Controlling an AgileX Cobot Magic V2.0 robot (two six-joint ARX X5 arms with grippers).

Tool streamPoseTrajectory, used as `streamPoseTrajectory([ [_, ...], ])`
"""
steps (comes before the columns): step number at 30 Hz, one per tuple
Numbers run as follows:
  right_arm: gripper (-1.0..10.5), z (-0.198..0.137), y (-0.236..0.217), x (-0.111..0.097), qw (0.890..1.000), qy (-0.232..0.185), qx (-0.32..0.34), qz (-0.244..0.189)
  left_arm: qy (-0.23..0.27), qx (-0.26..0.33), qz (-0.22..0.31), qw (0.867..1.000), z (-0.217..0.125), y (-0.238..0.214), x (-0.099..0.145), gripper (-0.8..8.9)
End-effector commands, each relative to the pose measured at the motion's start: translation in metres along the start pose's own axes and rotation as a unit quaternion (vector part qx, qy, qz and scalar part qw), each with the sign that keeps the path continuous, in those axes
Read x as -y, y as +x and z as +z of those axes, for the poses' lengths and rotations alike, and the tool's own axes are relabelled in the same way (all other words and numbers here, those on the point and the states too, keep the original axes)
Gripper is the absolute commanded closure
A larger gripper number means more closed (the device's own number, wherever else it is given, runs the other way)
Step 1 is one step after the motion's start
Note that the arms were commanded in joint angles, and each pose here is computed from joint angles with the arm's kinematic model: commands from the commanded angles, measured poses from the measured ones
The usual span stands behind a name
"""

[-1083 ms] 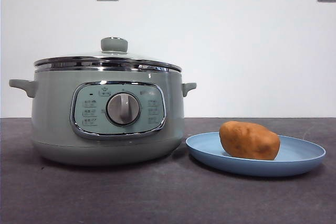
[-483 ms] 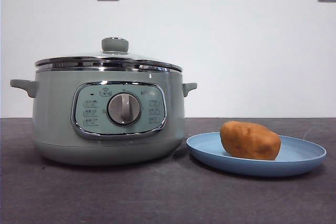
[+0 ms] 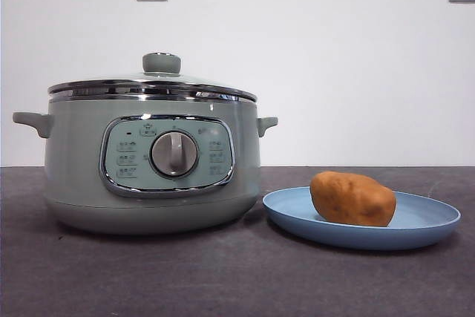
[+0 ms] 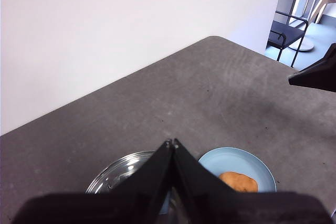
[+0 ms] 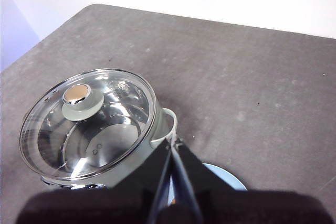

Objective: Take the potato out from the steamer,put the potato on the plate,close the lid

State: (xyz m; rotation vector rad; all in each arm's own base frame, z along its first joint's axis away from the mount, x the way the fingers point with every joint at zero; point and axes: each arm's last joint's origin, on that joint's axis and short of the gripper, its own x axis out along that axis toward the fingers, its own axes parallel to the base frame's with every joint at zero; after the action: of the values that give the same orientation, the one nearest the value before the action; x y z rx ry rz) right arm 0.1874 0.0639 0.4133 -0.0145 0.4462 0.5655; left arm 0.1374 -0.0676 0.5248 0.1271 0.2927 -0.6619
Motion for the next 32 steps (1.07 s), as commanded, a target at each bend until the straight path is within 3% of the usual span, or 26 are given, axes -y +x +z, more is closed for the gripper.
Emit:
streamPoseTrajectory([
  [1, 9.5, 0.000, 0.000, 0.000, 1.000, -0.002, 0.003, -0.001, -0.002, -0.001, 0.002, 1.000, 0.000, 0.000, 0.000, 8.17],
  [11, 9.5, 0.000, 0.000, 0.000, 1.000, -0.002, 0.003, -0.001, -0.003, -0.003, 0.002, 1.000, 0.000, 0.001, -0.001, 8.17],
  [21, 9.5, 0.000, 0.000, 0.000, 1.000, -0.002, 0.002, -0.001, -0.021, 0.013, 0.052, 0.998, -0.018, -0.018, -0.006, 8.17],
  [26, 9.5, 0.000, 0.000, 0.000, 1.000, -0.002, 0.002, -0.001, -0.054, 0.069, 0.079, 0.993, -0.051, -0.015, -0.009, 8.17],
  [32, 9.5, 0.000, 0.000, 0.000, 1.000, -0.002, 0.002, -0.001, -0.104, 0.133, 0.103, 0.980, -0.131, -0.005, -0.009, 8.17],
])
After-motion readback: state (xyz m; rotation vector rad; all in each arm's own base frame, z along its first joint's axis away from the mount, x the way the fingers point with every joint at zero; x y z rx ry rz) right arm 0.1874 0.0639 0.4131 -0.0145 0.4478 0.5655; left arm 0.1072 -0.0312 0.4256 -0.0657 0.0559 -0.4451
